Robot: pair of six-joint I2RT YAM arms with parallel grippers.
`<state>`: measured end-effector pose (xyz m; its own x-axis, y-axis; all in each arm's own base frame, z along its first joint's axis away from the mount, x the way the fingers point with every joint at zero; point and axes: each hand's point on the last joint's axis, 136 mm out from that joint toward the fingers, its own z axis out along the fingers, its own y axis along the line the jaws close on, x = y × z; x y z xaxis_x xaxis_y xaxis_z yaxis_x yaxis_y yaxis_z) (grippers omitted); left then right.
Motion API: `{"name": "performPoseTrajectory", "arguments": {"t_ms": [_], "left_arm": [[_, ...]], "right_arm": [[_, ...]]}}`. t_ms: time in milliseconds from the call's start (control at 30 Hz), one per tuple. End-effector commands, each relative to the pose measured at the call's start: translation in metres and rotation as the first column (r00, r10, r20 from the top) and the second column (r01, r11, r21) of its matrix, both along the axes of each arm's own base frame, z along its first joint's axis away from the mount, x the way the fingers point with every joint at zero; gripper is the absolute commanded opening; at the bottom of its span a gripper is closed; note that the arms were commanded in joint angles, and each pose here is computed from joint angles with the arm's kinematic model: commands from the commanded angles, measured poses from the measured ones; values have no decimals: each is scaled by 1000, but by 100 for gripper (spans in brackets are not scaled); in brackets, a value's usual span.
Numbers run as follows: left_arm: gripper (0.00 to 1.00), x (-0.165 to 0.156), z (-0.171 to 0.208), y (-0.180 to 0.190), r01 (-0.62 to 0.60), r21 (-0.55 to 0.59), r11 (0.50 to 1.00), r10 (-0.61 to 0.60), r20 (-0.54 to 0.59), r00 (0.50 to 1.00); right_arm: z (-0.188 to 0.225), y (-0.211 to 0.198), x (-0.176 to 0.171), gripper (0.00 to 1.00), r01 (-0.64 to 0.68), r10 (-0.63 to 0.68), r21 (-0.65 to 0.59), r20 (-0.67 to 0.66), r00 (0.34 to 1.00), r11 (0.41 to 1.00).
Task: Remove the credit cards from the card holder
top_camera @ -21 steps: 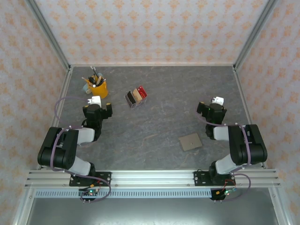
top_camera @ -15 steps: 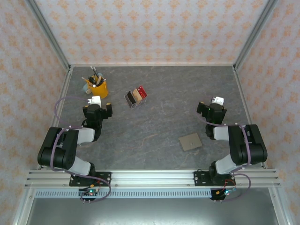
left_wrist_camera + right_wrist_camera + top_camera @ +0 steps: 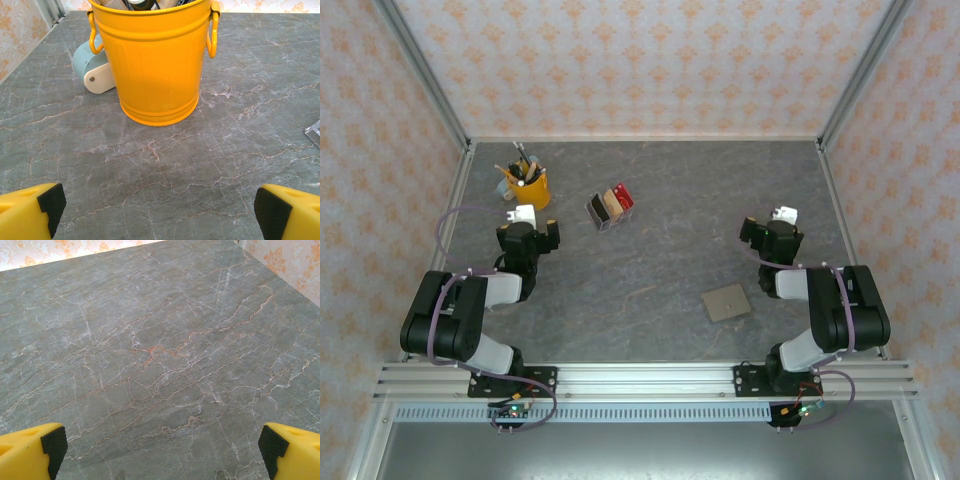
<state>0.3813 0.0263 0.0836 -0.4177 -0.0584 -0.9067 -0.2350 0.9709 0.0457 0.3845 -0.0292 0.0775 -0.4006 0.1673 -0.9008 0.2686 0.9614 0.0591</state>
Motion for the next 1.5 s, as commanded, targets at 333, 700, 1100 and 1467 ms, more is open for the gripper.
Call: {"name": "performPoseTrajectory", "arguments": {"t_ms": [333,700,1100,1467], "left_arm": [[100,11,40,10,-62,26,998,63,-44,997],[100,-26,105,-12,-100,-300,949,79,-82,993],[100,-47,113,-31,-75,-404,912,12,-157,988],[100,-40,113,-42,-37,-439,898,-36,-156,987]], "right_arm": [[60,-12,-2,100,73,-73,7,41,996,997],[95,6,-58,100,296,-184,351,-319,930,888],[29,91,-154,98,333,60,445,-667,742,831],[-12,122,-197,83,364,96,452,-724,683,814]]}}
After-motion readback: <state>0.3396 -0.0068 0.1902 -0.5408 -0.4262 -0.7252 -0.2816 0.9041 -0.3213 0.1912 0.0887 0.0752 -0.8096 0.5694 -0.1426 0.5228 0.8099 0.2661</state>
